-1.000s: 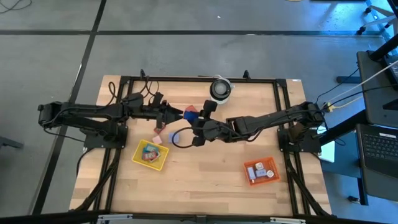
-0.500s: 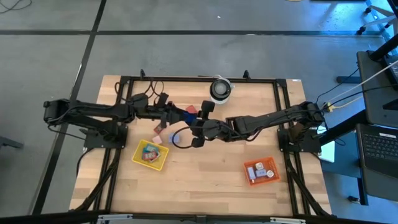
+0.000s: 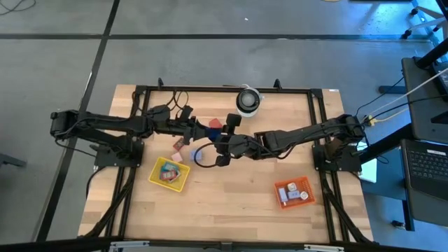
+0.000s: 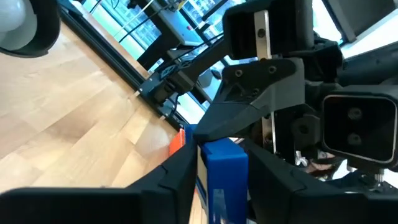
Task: Pick & Place Office items
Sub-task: Put the blue digital timer into the yellow bin
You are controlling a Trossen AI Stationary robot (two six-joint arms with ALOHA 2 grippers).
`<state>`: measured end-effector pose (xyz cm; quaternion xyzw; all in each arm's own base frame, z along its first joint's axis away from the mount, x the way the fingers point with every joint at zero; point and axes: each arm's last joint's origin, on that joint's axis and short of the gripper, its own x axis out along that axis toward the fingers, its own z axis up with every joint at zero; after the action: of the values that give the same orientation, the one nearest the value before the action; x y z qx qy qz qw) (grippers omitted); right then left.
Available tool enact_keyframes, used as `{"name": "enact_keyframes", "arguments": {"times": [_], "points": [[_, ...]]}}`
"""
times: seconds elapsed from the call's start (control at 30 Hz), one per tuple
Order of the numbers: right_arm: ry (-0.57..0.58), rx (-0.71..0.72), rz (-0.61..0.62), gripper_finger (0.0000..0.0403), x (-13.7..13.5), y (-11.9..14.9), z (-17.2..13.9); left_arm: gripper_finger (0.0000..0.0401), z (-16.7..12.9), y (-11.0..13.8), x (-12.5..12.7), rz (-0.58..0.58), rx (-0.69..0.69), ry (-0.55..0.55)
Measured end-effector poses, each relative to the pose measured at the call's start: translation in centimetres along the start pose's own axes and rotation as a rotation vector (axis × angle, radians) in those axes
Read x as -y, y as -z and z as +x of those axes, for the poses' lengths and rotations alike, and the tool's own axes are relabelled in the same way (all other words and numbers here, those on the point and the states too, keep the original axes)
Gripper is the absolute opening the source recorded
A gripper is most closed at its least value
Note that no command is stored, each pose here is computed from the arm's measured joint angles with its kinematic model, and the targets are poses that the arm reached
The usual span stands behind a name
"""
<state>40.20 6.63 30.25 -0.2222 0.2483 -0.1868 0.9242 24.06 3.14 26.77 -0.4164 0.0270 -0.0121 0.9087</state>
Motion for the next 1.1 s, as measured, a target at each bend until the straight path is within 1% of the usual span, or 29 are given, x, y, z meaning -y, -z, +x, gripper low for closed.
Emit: {"name": "enact_keyframes", "arguments": {"times": [0.17,0.37,0.47,0.63,0.73,0.93,1.0,1.1], "points": [[0.003,-0.001,-0.008,0.0155,0.1,0.0,0.0,0.0091,0.0,0.0,0.0,-0.001,-0.004,-0.002],[0.012,-0.005,-0.019,0.0155,0.3,0.1,0.2,0.0065,0.0,0.0,-0.1,-0.001,-0.002,-0.008],[0.013,-0.005,-0.018,0.0162,0.3,0.1,0.2,0.0061,0.0,0.0,-0.1,-0.001,-0.001,-0.008],[-0.008,0.004,-0.013,0.0216,0.3,0.1,0.3,0.0059,0.0,-0.1,0.3,0.009,-0.008,0.029],[0.010,0.000,-0.009,0.0237,0.4,0.1,0.3,0.0059,0.0,-0.1,0.3,0.021,-0.005,0.029],[0.050,-0.009,-0.012,0.0242,0.4,0.1,0.3,0.0058,-0.2,-0.4,0.3,0.051,0.015,0.028],[0.055,-0.011,-0.017,0.0241,0.5,0.1,0.3,0.0058,-0.6,-0.7,0.3,0.068,0.021,0.015],[0.102,-0.022,-0.035,0.0241,0.7,0.0,0.1,0.0057,-1.5,-1.3,0.2,0.095,0.030,-0.020]]}}
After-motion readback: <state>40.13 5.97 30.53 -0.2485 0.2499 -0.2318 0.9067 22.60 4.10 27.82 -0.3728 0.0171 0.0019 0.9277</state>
